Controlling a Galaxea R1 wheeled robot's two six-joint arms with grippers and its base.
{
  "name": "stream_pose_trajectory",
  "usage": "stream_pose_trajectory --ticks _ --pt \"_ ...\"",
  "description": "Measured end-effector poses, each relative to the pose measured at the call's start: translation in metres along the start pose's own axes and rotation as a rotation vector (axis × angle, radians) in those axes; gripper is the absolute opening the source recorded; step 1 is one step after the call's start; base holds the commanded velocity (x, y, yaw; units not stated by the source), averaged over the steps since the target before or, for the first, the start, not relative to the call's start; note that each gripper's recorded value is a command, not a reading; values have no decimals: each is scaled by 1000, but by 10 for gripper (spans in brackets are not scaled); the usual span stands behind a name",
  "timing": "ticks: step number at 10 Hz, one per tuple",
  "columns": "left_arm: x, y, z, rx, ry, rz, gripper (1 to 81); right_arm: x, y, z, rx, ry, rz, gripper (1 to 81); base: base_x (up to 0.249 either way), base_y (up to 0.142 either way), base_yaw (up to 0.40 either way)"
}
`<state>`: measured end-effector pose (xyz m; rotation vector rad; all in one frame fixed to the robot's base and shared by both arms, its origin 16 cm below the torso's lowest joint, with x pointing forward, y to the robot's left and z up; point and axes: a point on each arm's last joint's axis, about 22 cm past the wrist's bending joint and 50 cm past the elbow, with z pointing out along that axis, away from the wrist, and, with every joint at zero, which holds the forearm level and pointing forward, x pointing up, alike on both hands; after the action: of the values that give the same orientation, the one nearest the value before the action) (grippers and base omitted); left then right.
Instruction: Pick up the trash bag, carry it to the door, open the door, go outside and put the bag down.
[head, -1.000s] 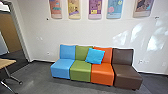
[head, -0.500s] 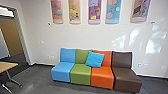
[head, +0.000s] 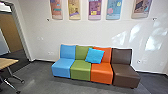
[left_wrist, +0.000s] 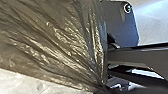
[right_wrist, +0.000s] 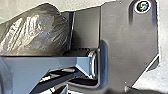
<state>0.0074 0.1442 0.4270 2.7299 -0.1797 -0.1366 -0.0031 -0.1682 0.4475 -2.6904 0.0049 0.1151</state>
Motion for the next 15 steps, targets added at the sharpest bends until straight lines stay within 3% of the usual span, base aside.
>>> stream_pose_trajectory --ticks 3,5,8,10,15 --pt "-29 4 1 -5 -29 -13 10 -29 0 0 -2 -30 13 811 0 0 0" --pt "-30 5 1 -5 -29 -14 10 -32 -5 2 4 -31 9 811 0 0 0" --pt "-12 3 -3 3 12 3 10 -15 -4 1 -7 12 -13 811 0 0 0" --pt "-13 -1 -5 9 12 4 10 -22 -6 5 -9 8 -17 811 0 0 0" --pt "-14 -27 -8 64 12 -7 10 -27 -7 21 -57 2 -24 811 0 0 0"
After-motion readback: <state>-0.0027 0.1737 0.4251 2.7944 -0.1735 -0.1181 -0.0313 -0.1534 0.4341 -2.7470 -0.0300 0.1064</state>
